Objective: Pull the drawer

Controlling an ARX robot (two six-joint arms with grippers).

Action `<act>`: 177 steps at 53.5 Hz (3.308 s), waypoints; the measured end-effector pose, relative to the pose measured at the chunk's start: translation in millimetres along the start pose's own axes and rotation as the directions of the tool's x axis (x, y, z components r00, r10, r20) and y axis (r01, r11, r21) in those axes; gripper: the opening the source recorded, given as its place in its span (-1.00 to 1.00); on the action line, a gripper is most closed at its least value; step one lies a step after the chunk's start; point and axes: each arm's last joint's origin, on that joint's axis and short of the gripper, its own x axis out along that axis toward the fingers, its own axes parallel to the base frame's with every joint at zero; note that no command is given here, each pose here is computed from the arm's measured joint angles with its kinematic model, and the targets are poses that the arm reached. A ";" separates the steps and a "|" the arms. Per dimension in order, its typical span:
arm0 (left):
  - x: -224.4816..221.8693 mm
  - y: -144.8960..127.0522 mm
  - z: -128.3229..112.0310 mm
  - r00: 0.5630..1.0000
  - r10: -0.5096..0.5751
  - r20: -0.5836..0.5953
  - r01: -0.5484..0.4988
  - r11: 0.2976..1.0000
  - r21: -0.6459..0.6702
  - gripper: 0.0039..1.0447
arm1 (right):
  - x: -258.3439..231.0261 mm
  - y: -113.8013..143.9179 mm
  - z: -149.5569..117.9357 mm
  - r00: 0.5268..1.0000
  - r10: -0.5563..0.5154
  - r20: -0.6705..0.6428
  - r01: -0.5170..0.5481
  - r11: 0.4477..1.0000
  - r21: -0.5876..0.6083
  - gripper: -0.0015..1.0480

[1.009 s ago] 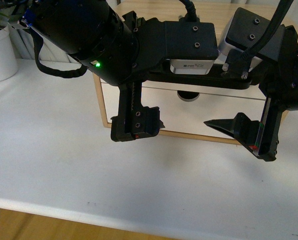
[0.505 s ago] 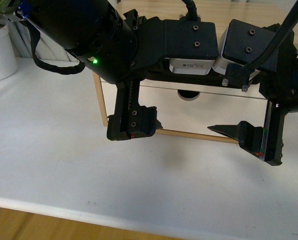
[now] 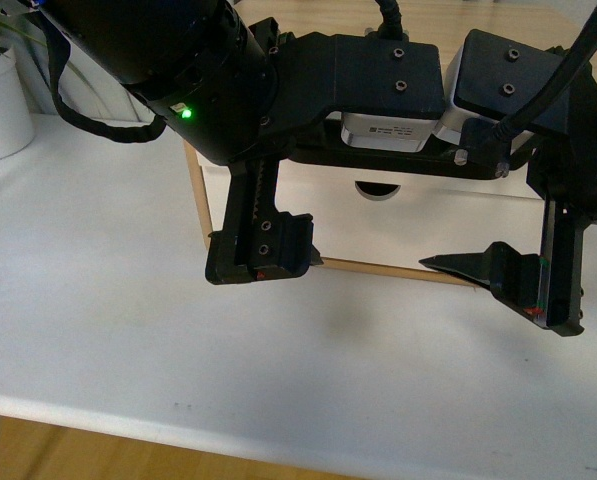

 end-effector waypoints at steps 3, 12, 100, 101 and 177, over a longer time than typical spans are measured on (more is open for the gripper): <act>-1.6 -1.9 1.1 1.000 -0.013 -0.006 0.013 1.000 0.001 0.89 | -1.7 1.4 0.5 1.000 0.017 0.001 -0.017 1.000 0.003 0.83; -4.8 -8.3 3.0 0.999 -0.043 -0.022 0.043 0.999 0.011 0.89 | -7.8 6.5 2.2 0.998 0.064 0.007 -0.064 0.998 0.012 0.83; -128.2 -112.2 10.9 0.724 0.690 0.028 -0.662 0.705 -0.257 0.89 | -150.6 78.9 17.7 0.903 -0.366 0.225 0.317 0.921 0.227 0.83; -131.3 -117.1 8.9 0.710 0.704 0.024 -0.672 0.687 -0.275 0.89 | -153.3 81.7 16.8 0.897 -0.380 0.227 0.327 0.914 0.240 0.83; -159.4 -240.7 -104.6 0.382 0.884 -0.268 -0.459 -0.071 -0.886 -0.93 | -163.6 164.9 -34.9 0.517 -0.850 -0.103 0.579 0.259 0.773 -0.97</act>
